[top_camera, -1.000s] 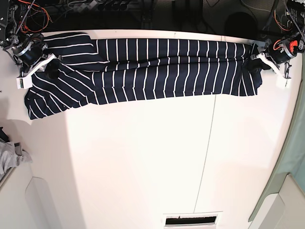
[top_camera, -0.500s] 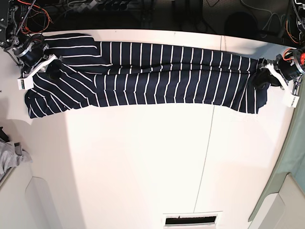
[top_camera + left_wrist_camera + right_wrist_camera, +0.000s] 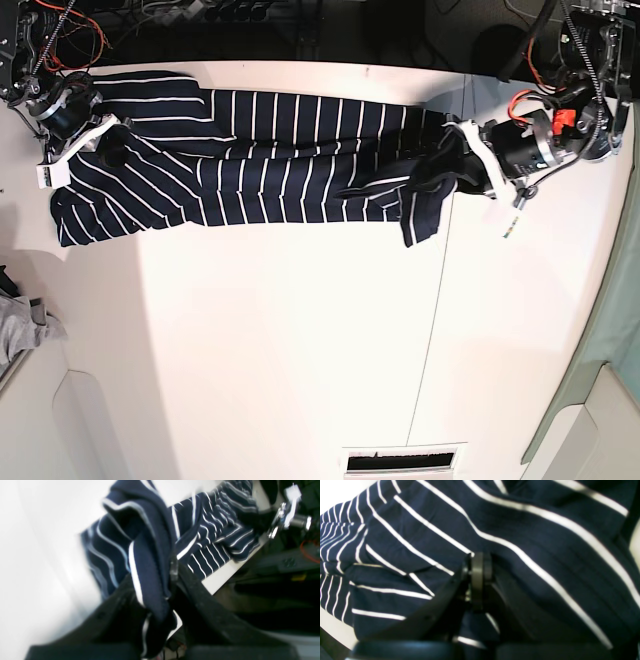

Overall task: Layout the t-shirt on the table in an organized manner, then fold the t-shirt properly
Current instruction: 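Lift the strip end with the left gripper and carry it toward the right gripper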

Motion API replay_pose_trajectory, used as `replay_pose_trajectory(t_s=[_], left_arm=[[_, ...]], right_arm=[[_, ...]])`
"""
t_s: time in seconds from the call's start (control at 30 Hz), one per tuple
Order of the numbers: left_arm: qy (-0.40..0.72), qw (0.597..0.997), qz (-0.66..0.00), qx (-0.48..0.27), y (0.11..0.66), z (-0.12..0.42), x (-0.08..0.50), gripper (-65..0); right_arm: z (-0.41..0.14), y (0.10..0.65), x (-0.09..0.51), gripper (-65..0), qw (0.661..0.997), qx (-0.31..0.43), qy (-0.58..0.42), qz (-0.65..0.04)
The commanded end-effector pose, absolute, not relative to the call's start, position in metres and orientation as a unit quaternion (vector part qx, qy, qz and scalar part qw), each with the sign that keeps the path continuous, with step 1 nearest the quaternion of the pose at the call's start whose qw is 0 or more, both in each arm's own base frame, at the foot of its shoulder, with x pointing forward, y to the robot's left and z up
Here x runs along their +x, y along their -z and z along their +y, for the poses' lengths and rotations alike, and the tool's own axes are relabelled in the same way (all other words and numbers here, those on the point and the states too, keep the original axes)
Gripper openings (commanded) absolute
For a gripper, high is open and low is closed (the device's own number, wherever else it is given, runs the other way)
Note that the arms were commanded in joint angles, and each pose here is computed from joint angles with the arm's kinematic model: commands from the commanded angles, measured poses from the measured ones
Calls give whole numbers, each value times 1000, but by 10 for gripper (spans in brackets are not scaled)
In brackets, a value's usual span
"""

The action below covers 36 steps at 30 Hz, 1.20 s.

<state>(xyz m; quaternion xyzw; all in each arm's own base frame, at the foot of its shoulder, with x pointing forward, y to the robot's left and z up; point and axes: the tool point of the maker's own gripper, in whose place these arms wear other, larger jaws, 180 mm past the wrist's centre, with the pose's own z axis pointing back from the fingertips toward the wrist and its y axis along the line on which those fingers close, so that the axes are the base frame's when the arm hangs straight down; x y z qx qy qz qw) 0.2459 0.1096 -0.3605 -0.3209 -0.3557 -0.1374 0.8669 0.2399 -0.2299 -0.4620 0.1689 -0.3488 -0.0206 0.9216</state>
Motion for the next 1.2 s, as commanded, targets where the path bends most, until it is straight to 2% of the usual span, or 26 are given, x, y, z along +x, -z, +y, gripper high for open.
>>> replay_pose_trajectory(t_s=[0.0, 0.23, 0.47, 0.77, 0.93, 1.07, 1.1, 1.17], left_arm=[[138, 850, -388, -330, 345, 101, 260, -650], [152, 832, -398, -354, 341, 49, 270, -650], [129, 814, -417, -384, 331, 27, 273, -650], [120, 807, -413, -404, 330, 7, 271, -650], [171, 810, -388, -405, 340, -22, 254, -650], [221, 804, -390, -390, 345, -45, 243, -518], [228, 801, -393, -389, 345, -49, 242, -466], [241, 799, -390, -390, 345, -56, 238, -322]], right_arm=[[-235, 454, 247, -650, 917, 165, 17, -362], [-235, 454, 247, -650, 918, 165, 16, -361], [-235, 454, 247, -650, 918, 165, 17, -361], [-235, 455, 246, -650, 918, 165, 16, -360], [-235, 455, 246, -650, 918, 165, 16, -360], [-235, 455, 246, -650, 918, 165, 16, -360], [-235, 455, 246, -650, 918, 165, 16, -360], [-235, 455, 246, -650, 918, 165, 16, -359]])
